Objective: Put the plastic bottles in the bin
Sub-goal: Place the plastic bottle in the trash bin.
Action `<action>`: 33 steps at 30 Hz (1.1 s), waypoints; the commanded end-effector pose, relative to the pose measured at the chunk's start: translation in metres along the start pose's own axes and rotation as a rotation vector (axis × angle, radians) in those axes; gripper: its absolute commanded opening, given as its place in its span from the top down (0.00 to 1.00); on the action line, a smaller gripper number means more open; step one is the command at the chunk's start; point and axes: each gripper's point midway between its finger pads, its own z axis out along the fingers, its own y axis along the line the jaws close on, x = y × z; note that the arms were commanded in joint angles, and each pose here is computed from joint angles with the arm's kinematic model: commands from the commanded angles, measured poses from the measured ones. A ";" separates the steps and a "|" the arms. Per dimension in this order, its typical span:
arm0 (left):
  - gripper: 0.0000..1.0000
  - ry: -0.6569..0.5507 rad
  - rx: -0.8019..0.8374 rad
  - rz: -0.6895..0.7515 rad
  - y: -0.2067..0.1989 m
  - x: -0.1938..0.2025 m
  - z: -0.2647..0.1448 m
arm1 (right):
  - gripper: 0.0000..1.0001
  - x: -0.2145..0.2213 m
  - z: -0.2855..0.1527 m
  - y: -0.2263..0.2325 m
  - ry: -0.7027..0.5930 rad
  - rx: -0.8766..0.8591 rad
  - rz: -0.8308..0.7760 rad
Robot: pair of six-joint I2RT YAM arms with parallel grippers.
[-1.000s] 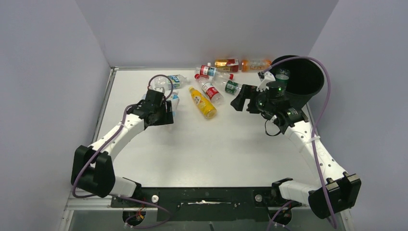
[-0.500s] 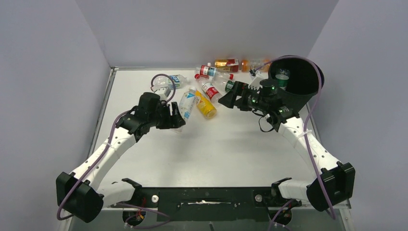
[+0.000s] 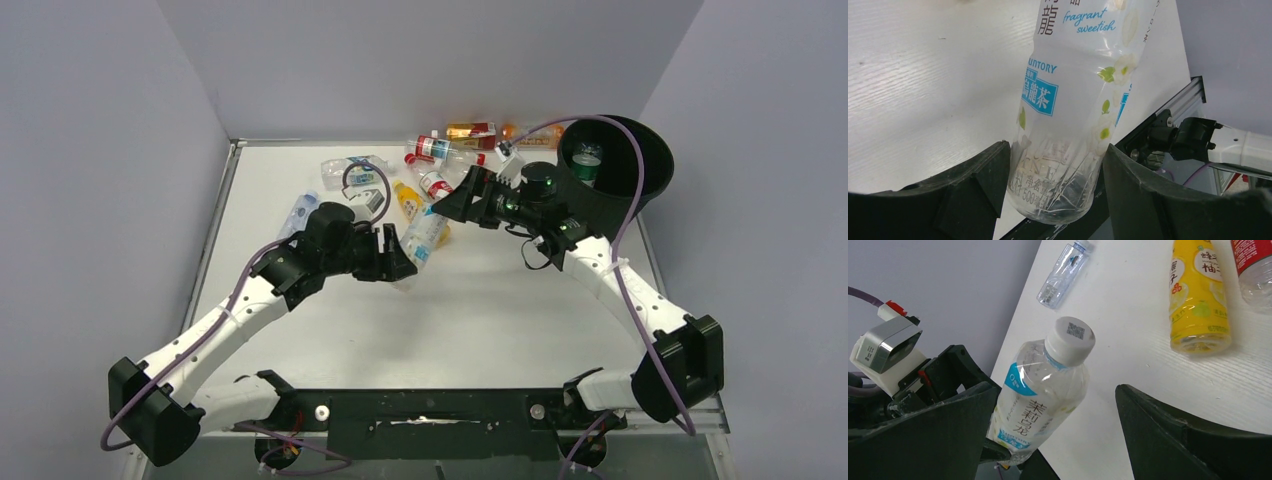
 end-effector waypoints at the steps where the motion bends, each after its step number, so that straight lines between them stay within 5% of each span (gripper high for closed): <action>1: 0.49 -0.088 0.094 0.022 -0.031 -0.018 -0.005 | 0.06 -0.006 0.006 0.022 -0.023 -0.081 -0.021; 9: 0.50 -0.096 0.131 0.034 -0.046 -0.015 -0.001 | 0.08 0.009 0.014 0.027 0.014 -0.099 -0.007; 17: 0.47 -0.084 0.119 0.037 -0.046 -0.011 0.007 | 0.33 0.014 0.012 0.028 0.017 -0.110 -0.008; 25: 0.32 -0.071 0.071 0.032 -0.037 -0.009 0.008 | 0.40 0.005 0.008 0.026 0.002 -0.069 -0.050; 27: 0.15 -0.067 0.064 0.039 -0.036 -0.008 0.004 | 0.40 -0.002 0.006 0.023 -0.007 -0.042 -0.076; 33: 0.13 -0.085 0.037 0.052 -0.033 -0.010 -0.009 | 0.40 -0.031 -0.011 0.005 -0.050 0.025 -0.103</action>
